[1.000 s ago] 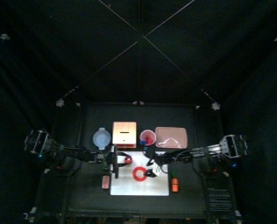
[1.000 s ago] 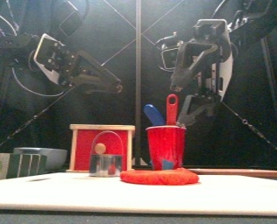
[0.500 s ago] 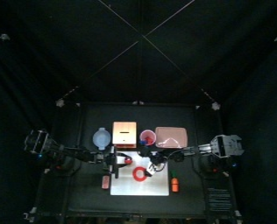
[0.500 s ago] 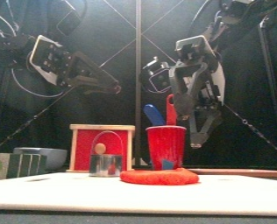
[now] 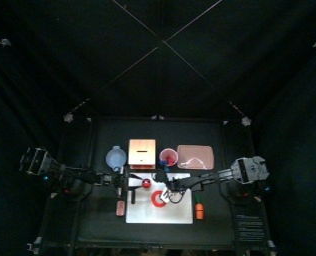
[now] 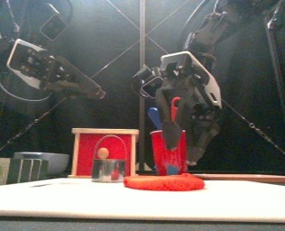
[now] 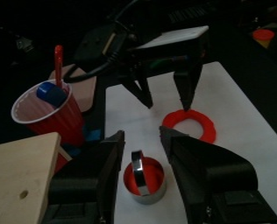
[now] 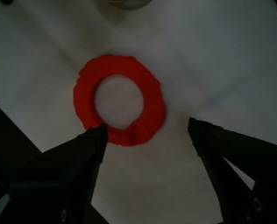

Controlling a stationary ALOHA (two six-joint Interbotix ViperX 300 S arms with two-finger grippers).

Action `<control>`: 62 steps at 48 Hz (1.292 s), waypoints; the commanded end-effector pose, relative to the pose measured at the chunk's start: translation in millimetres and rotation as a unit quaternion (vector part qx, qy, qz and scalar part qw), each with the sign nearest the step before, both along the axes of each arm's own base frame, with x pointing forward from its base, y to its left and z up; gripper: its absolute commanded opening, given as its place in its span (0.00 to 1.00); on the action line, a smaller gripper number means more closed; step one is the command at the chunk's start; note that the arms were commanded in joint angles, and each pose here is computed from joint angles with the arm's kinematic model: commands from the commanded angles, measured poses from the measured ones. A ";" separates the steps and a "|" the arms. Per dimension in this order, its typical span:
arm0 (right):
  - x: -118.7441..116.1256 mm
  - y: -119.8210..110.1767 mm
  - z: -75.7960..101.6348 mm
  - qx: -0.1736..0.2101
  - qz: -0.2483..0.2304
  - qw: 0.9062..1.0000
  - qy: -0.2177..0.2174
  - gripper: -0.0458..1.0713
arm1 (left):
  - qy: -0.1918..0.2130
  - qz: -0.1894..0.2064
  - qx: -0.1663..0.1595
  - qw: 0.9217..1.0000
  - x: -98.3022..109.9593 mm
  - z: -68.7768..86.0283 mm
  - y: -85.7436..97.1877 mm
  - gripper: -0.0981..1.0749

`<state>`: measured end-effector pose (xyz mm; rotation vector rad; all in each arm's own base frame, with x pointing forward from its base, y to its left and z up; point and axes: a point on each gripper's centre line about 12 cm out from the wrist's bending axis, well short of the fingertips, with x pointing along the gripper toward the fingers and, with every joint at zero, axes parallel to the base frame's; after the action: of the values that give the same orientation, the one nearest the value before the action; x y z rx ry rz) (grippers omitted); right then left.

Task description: Place excess dough on plate

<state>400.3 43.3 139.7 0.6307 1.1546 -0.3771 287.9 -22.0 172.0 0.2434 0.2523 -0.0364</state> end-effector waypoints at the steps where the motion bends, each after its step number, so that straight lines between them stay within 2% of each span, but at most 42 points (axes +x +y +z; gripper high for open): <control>1: 10.5 1.7 9.1 0.004 -0.006 1.000 -0.017 0.94 | -0.012 0.002 -0.002 1.000 -3.6 6.0 1.1 0.75; 8: 14.0 1.4 -2.0 0.004 -0.010 1.000 -0.003 0.94 | -0.012 0.002 -0.002 1.000 -6.9 6.0 1.8 0.75; 23: 14.7 -0.4 -5.5 0.004 -0.013 1.000 0.003 0.92 | -0.012 0.000 -0.003 1.000 -7.3 5.7 0.6 0.75; 39: 15.0 -2.9 -17.0 -0.001 -0.013 1.000 0.017 0.75 | -0.013 0.000 -0.004 1.000 -7.0 6.2 0.3 0.75; 53: 18.5 -3.9 -20.5 -0.010 -0.008 1.000 0.018 0.73 | -0.012 0.000 -0.005 1.000 -7.1 6.0 -0.1 0.74; 62: 16.6 -4.4 -23.8 -0.013 -0.007 0.999 0.029 0.68 | -0.012 0.000 -0.005 1.000 -7.4 5.7 0.0 0.74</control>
<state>414.5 40.0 109.1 0.6033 1.2156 -0.4265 278.3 -21.4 172.5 0.2369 0.2481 -0.0355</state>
